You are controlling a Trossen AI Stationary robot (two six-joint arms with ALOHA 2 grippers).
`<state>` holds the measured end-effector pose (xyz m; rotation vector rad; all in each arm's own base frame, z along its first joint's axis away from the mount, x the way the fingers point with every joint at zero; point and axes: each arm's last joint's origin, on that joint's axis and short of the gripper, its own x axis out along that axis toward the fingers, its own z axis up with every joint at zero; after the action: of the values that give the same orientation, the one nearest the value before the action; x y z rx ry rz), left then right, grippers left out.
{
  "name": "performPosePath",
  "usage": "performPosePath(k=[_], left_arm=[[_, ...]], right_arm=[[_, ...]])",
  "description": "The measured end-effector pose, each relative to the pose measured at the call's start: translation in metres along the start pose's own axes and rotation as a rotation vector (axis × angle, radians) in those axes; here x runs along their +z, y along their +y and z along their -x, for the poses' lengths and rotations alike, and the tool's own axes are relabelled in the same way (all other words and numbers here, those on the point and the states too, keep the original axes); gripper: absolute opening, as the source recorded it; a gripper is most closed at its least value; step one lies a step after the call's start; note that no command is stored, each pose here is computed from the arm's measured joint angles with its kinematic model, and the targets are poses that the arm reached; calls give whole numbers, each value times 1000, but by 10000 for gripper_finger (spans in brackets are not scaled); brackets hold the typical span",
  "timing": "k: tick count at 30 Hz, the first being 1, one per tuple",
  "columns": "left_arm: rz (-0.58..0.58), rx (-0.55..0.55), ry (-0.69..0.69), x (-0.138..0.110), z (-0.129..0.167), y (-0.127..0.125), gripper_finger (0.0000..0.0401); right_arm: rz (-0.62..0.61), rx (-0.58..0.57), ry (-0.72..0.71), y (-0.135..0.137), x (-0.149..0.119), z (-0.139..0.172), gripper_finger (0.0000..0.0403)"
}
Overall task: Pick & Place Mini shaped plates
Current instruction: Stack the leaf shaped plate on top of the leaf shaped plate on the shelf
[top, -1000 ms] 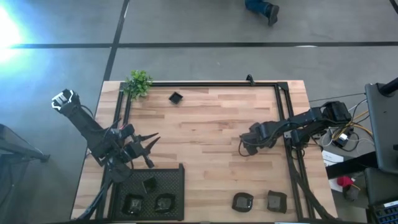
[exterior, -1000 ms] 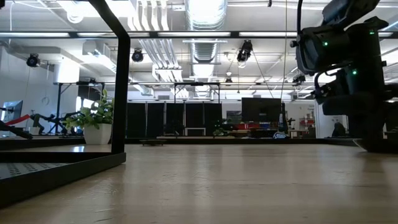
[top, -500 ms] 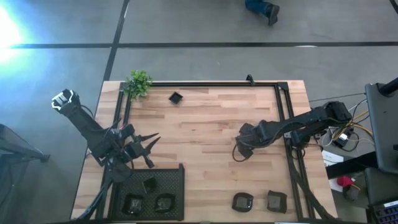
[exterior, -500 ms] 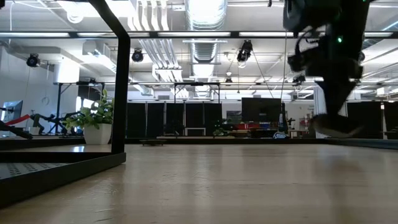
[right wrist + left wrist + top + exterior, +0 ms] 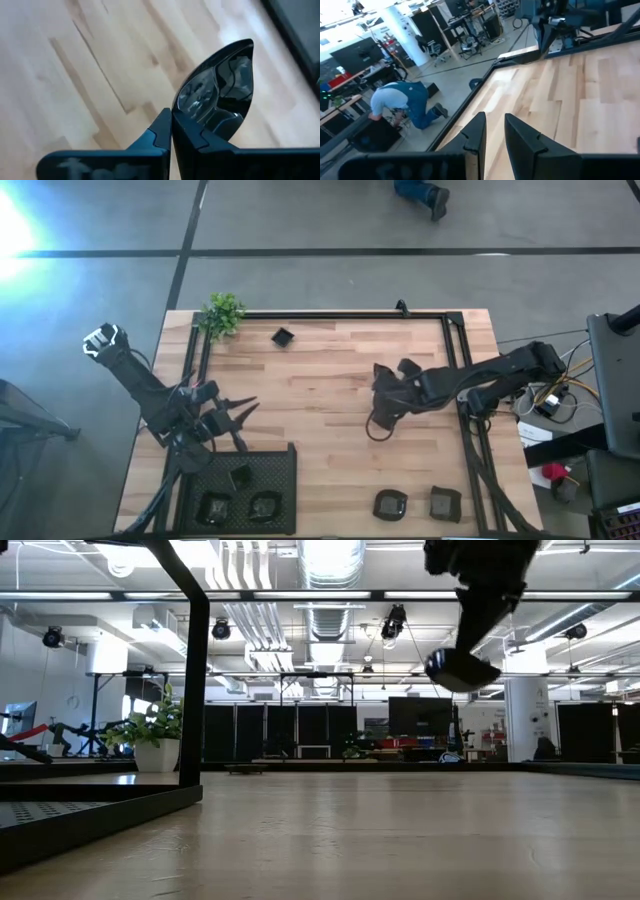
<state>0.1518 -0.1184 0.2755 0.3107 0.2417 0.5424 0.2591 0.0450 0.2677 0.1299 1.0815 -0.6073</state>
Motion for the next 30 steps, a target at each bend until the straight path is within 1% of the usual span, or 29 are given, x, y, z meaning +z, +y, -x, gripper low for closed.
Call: performPosePath(k=[3, 9, 11, 16, 20, 25, 27, 30], left_arm=[[-6, 17, -5, 0, 0, 0, 66], [-5, 23, -7, 0, 0, 1, 74], [-15, 24, -7, 0, 0, 1, 76], [-129, 25, -6, 1, 0, 1, 76], [-139, 24, -13, 4, -1, 0, 76], [-149, 41, -16, 12, -7, 1, 76], [-143, 21, -14, 20, -12, 4, 76], [-176, -49, -10, 31, -21, 7, 76]], right_arm=[[35, -2, -49, 0, 9, 9, 8], [178, -59, -159, -1, 23, 21, 8], [242, -68, -197, 0, 27, 24, 8], [423, -47, -306, 7, 38, 27, 8], [557, -47, -400, 12, 46, 28, 8], [654, -59, -500, 17, 55, 32, 8], [676, -66, -533, 18, 59, 33, 8], [718, -77, -562, 20, 62, 32, 8]])
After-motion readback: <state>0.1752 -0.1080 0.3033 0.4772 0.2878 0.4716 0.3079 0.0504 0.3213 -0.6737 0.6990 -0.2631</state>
